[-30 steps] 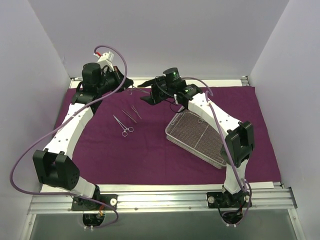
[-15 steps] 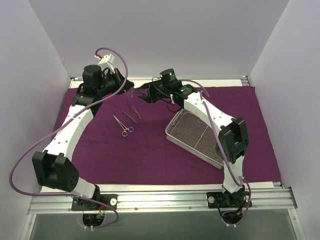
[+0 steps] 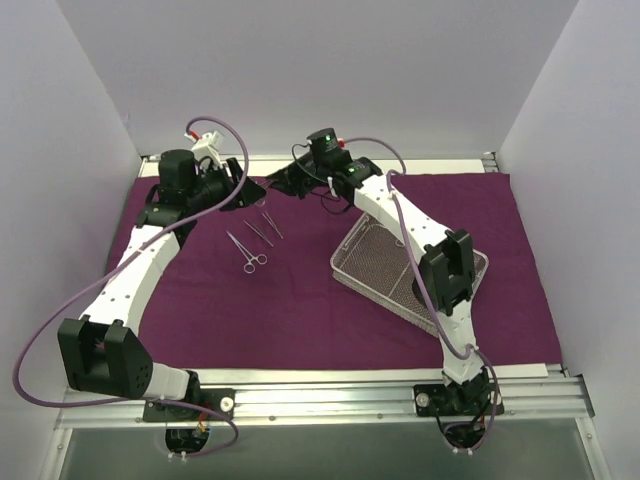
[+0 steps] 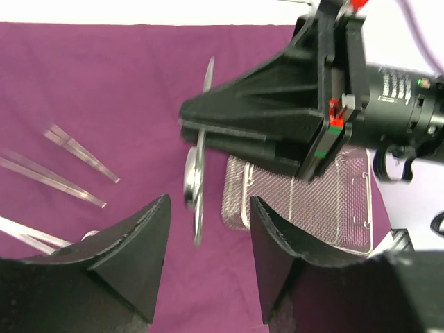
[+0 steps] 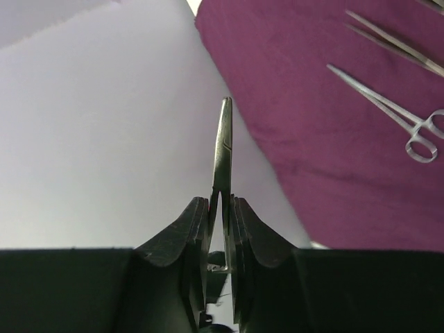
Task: Open and lay out the surgical kit
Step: Place the medical item in the surgical kit.
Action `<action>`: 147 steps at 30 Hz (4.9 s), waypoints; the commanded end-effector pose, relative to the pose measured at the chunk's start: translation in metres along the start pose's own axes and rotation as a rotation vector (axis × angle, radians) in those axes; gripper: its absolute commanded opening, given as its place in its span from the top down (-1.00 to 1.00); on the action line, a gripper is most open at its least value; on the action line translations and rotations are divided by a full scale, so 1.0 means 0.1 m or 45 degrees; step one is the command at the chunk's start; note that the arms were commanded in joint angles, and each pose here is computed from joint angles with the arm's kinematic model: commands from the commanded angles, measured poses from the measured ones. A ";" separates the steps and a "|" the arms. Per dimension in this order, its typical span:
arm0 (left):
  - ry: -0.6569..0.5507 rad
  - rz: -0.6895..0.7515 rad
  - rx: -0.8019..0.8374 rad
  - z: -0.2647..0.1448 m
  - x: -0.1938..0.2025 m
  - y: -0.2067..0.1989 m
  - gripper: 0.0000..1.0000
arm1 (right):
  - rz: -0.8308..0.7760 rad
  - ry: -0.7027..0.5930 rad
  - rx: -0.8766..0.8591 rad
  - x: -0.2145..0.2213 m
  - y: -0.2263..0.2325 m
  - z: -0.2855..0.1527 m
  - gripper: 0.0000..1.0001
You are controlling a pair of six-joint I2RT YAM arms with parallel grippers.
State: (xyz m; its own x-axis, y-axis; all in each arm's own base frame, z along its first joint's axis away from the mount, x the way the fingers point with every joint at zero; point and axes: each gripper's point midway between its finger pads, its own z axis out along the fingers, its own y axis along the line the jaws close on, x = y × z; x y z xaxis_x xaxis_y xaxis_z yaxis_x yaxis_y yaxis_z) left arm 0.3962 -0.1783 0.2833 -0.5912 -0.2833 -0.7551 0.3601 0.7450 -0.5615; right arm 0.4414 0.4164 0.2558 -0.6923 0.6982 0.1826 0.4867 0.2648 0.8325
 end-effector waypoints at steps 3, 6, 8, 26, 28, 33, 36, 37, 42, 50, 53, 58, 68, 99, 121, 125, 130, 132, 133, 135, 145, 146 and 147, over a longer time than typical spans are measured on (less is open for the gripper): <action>-0.054 0.071 -0.006 -0.38 -0.15 0.02 -0.17 | -0.431 -0.022 0.036 -0.07 0.02 -0.05 1.00; -0.044 0.091 -0.016 -0.45 -0.14 0.05 -0.16 | -0.704 -0.068 0.141 -0.33 -0.17 -0.12 1.00; -0.033 0.098 -0.012 -0.46 -0.12 0.05 -0.16 | -0.946 -0.080 0.201 -0.48 -0.28 -0.22 1.00; 0.445 -0.029 0.526 0.18 0.71 -0.76 -0.06 | -1.663 -0.104 0.304 -0.42 -0.44 -1.10 1.00; 0.432 -0.034 0.554 0.20 0.70 -0.83 -0.08 | -1.661 -0.102 0.290 -0.40 -0.42 -1.11 1.00; 0.425 -0.065 0.601 0.21 0.68 -0.92 -0.08 | -1.657 -0.095 0.266 -0.38 -0.40 -1.11 1.00; 0.423 -0.084 0.617 0.21 0.69 -0.94 -0.09 | -1.655 -0.083 0.258 -0.36 -0.42 -1.10 1.00; 0.426 -0.092 0.622 0.22 0.70 -0.93 -0.09 | -1.655 -0.080 0.255 -0.36 -0.43 -1.09 1.00; 0.449 -0.111 0.638 0.28 0.77 -0.97 -0.07 | -1.644 -0.073 0.219 -0.31 -0.40 -1.10 1.00; 0.503 -0.112 0.602 0.40 0.84 -0.94 0.04 | -1.636 -0.067 0.199 -0.28 -0.36 -1.09 1.00; 0.504 -0.114 0.612 0.41 0.84 -0.96 0.15 | -1.635 -0.062 0.203 -0.28 -0.38 -1.08 1.00; 0.516 -0.125 0.617 0.44 0.86 -0.96 0.93 | -1.630 -0.063 0.198 -0.28 -0.35 -1.06 1.00; 0.406 -0.247 0.260 0.25 0.88 -0.22 0.95 | -1.374 -0.261 0.322 -0.99 -0.35 -1.33 -0.52; 0.393 -0.785 -0.452 -0.35 1.61 1.67 0.95 | -1.166 -0.274 0.424 -1.63 -0.89 -1.69 -0.53; 0.472 -0.842 -0.473 -0.40 1.85 1.81 0.95 | -1.142 -0.252 0.418 -1.67 -0.90 -1.60 -0.53; 0.481 -0.868 -0.467 -0.38 1.88 1.82 0.95 | -1.140 -0.246 0.410 -1.66 -0.89 -1.60 -0.53; 0.540 -0.914 -0.525 -0.43 2.01 1.86 0.78 | -1.138 -0.248 0.414 -1.66 -0.90 -1.60 -0.53; 0.560 -0.925 -0.555 -0.45 2.05 1.88 0.73 | -1.138 -0.249 0.412 -1.66 -0.90 -1.61 -0.53; 0.575 -0.938 -0.573 -0.48 2.09 1.89 0.66 | -1.136 -0.249 0.412 -1.66 -0.90 -1.61 -0.53; 0.586 -0.946 -0.593 -0.50 2.12 1.90 0.65 | -1.139 -0.253 0.413 -1.66 -0.90 -1.62 -0.53; 0.633 -0.975 -0.677 -0.57 2.25 2.03 0.42 | -1.128 -0.251 0.414 -1.65 -0.94 -1.62 -0.53; 0.632 -0.973 -0.679 -0.58 2.24 2.03 0.37 | -1.129 -0.254 0.414 -1.65 -0.93 -1.63 -0.53; 0.632 -0.977 -0.685 -0.59 2.24 2.04 0.25 | -1.128 -0.251 0.414 -1.64 -0.94 -1.63 -0.53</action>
State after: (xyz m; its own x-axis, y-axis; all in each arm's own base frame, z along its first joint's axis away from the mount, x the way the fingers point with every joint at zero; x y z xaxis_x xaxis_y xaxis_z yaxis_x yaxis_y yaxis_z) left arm 0.2980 -0.0650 0.0227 -0.8035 -0.5944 0.0325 -0.5094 0.6582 -0.5544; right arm 0.4244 0.1717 0.2187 -0.8127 0.2343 -0.5335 -0.0156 0.9065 0.4219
